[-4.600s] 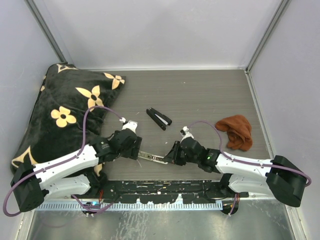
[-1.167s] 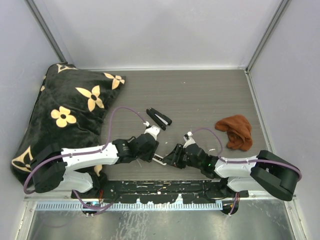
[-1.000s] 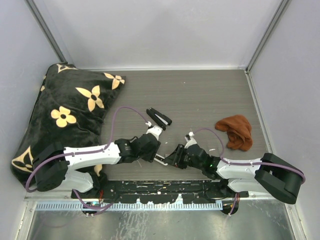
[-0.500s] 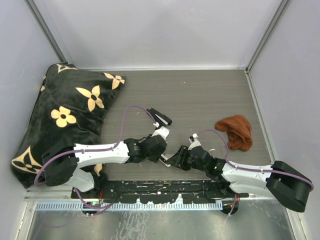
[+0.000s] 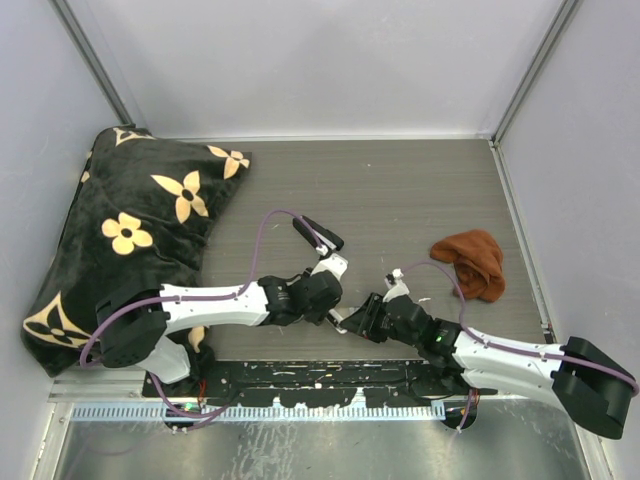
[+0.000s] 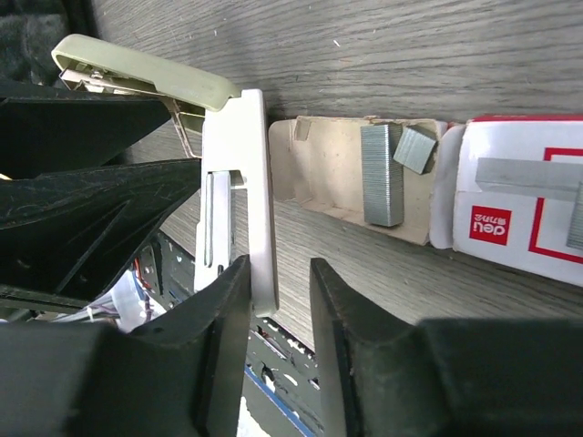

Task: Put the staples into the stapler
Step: Open the stapler at the center of the board.

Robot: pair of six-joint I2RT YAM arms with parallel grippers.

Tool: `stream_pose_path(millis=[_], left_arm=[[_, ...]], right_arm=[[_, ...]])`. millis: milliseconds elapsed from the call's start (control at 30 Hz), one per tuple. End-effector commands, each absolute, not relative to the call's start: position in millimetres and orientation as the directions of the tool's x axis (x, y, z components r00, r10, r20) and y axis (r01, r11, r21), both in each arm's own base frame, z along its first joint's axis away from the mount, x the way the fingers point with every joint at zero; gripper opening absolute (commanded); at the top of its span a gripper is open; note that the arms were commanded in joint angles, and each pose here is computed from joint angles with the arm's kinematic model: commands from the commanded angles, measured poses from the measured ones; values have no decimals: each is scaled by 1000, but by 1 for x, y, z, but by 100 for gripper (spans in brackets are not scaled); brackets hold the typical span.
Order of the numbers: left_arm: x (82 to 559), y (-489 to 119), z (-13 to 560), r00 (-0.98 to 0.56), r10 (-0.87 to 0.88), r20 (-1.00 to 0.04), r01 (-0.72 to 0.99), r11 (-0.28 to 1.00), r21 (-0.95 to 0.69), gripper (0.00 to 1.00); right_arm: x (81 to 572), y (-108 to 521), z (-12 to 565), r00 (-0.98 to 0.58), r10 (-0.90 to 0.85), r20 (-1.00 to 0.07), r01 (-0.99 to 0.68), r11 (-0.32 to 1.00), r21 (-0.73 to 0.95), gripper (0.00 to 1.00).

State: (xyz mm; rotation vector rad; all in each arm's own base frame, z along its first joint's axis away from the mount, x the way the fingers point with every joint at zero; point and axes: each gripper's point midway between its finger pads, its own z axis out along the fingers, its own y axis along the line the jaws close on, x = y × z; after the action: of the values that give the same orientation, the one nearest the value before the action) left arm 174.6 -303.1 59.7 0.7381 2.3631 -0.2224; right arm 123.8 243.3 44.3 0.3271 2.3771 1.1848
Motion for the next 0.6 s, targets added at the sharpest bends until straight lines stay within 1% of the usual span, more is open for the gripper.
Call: stream_pose_path(millis=[0, 133, 267, 400, 567], left_arm=[[181, -283, 55, -618, 512, -596, 551, 823, 137, 45], [182, -283, 57, -612, 509, -605, 551, 823, 135, 45], [185, -282, 65, -594, 493, -636, 545, 828, 133, 50], [187, -281, 87, -556, 447, -701, 547, 832, 97, 58], [180, -282, 119, -508, 376, -775, 586, 810, 9, 71]], right_arm=[[128, 244, 45, -856, 410, -315, -3, 606, 796, 31], [127, 248, 46, -863, 407, -299, -2, 590, 808, 16], [127, 249, 45, -865, 428, -264, 34, 575, 818, 1], [125, 249, 47, -863, 462, -203, 87, 532, 842, 1], [125, 249, 53, -859, 477, -185, 95, 504, 858, 0]])
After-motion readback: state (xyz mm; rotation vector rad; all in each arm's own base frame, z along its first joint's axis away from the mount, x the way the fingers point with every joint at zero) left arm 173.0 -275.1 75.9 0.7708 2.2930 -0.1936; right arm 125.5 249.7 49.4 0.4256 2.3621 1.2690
